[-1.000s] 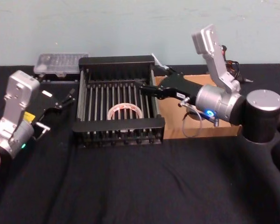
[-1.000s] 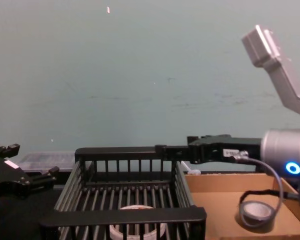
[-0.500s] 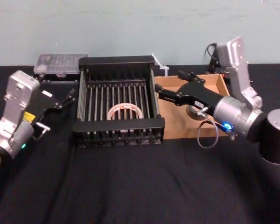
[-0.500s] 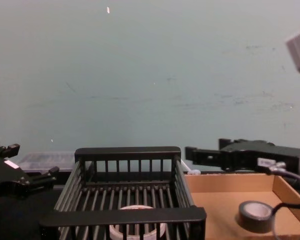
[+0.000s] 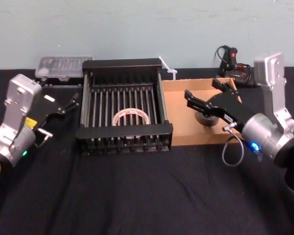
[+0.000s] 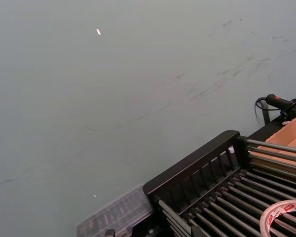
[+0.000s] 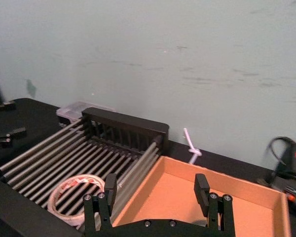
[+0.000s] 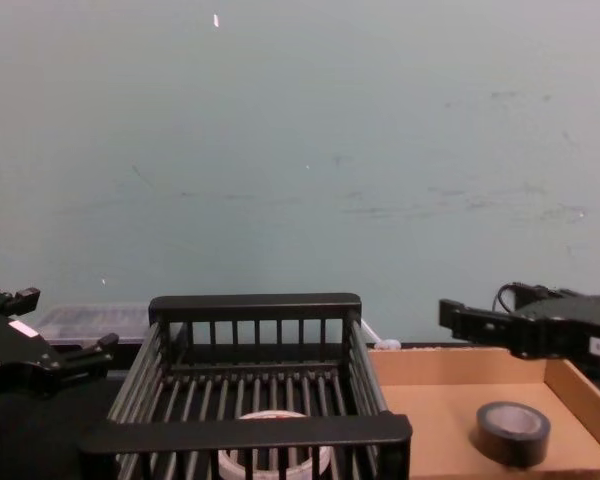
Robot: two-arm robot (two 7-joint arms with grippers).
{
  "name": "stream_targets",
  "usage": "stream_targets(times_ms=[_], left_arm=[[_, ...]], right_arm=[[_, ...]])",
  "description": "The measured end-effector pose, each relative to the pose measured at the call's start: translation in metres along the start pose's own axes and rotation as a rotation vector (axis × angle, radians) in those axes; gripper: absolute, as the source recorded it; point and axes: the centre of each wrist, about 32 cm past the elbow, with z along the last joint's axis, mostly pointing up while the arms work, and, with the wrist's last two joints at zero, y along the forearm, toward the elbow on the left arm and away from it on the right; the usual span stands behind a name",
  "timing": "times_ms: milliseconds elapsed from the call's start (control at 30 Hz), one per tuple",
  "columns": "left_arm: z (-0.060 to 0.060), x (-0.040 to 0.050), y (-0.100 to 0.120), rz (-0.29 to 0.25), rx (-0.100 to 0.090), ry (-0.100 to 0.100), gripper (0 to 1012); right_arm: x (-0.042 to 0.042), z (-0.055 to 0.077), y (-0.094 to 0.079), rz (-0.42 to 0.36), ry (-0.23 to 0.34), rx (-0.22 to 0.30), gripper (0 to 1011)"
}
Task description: Pick up the white tape and place it into the black box , Pick up the silver tape and place it into the brown box.
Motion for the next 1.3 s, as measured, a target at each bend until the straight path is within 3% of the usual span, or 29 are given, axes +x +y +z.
stream_targets(times_ms=[600,1300], left_arm=[[0.000,0.0000,0.000,0.000,0.000,0.000,1001],[0.000,0.0000,0.000,0.000,0.000,0.000,1002]], right_arm=[[-0.0114,-0.025,-0.033,-0.103,-0.065,-0.003,1002],[-0.0135,-0.050,-0.045,-0.113,-0.047,-0.044,1002]])
